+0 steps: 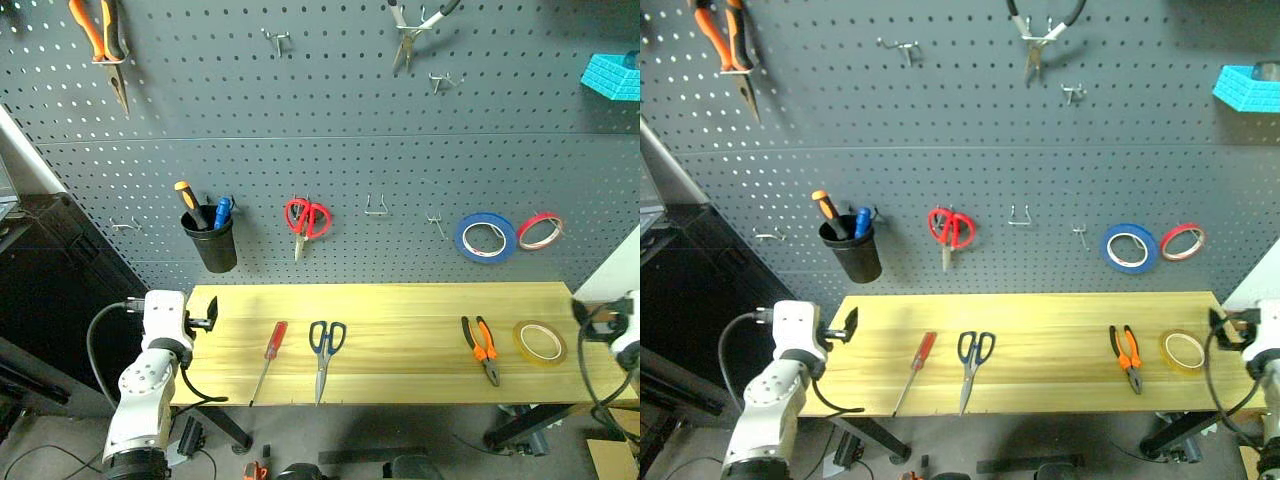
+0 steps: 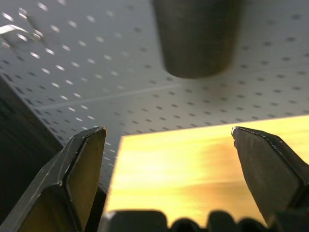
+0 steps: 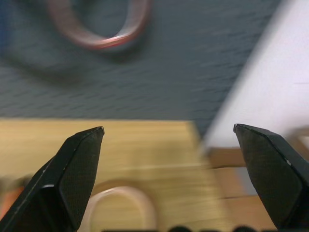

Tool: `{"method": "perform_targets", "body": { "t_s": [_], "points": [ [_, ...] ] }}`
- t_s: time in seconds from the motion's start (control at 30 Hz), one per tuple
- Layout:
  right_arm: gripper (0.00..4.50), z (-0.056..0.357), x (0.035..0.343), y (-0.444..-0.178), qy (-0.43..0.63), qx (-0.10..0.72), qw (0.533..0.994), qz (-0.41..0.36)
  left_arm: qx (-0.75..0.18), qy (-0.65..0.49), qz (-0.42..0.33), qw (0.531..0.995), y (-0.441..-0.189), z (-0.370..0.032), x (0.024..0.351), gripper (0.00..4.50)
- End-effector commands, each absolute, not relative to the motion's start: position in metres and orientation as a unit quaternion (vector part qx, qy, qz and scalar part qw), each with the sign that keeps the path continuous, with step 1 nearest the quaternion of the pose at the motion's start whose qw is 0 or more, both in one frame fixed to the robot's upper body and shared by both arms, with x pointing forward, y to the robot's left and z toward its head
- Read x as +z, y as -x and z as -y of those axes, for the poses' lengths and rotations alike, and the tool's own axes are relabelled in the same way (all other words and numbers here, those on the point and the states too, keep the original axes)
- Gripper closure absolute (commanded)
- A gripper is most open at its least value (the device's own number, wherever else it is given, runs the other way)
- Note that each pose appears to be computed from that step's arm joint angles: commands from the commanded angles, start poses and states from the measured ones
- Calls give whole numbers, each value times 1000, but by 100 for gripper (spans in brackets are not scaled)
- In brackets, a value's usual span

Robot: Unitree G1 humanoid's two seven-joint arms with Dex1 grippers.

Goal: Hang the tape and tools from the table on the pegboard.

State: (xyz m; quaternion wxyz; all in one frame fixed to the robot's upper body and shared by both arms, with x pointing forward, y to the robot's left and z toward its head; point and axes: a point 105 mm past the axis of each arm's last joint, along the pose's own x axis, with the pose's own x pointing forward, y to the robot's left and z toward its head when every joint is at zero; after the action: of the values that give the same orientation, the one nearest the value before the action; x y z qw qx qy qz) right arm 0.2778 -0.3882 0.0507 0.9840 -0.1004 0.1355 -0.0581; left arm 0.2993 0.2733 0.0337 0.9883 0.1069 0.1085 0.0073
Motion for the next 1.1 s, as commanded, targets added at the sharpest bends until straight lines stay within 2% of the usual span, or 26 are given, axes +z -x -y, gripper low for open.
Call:
{"method": "perform_targets", "body": {
  "t_s": [0.03, 0.17, 0.3, 0.43, 0.6, 0.77, 0.97, 1.1],
  "points": [
    [0, 357, 70, -284, 91, 0, 990, -111, -83, -123, -87, 985, -301, -234, 50, 4],
    [0, 335, 66, -277, 81, 37, 987, -137, -171, -131, -87, 973, -296, -203, 57, 4],
    [0, 331, 62, -282, 92, 32, 980, -176, -288, -121, -68, 948, -293, -161, 76, 4],
    [0, 333, 49, -292, 68, 11, 966, -249, -400, -176, -64, 897, -291, -117, 91, 4],
    [0, 332, 44, -309, 54, 9, 958, -283, -497, -186, -46, 846, -281, -77, 108, 4],
    [0, 357, 41, -328, 55, -40, 949, -308, -550, -164, -43, 818, -272, -51, 118, 4],
    [0, 380, 41, -341, 36, -92, 942, -321, -561, -158, -32, 812, -268, -41, 125, 4],
    [0, 379, 34, -343, -4, -91, 936, -341, -560, -164, -32, 812, -266, -43, 124, 4]
  ]
}}
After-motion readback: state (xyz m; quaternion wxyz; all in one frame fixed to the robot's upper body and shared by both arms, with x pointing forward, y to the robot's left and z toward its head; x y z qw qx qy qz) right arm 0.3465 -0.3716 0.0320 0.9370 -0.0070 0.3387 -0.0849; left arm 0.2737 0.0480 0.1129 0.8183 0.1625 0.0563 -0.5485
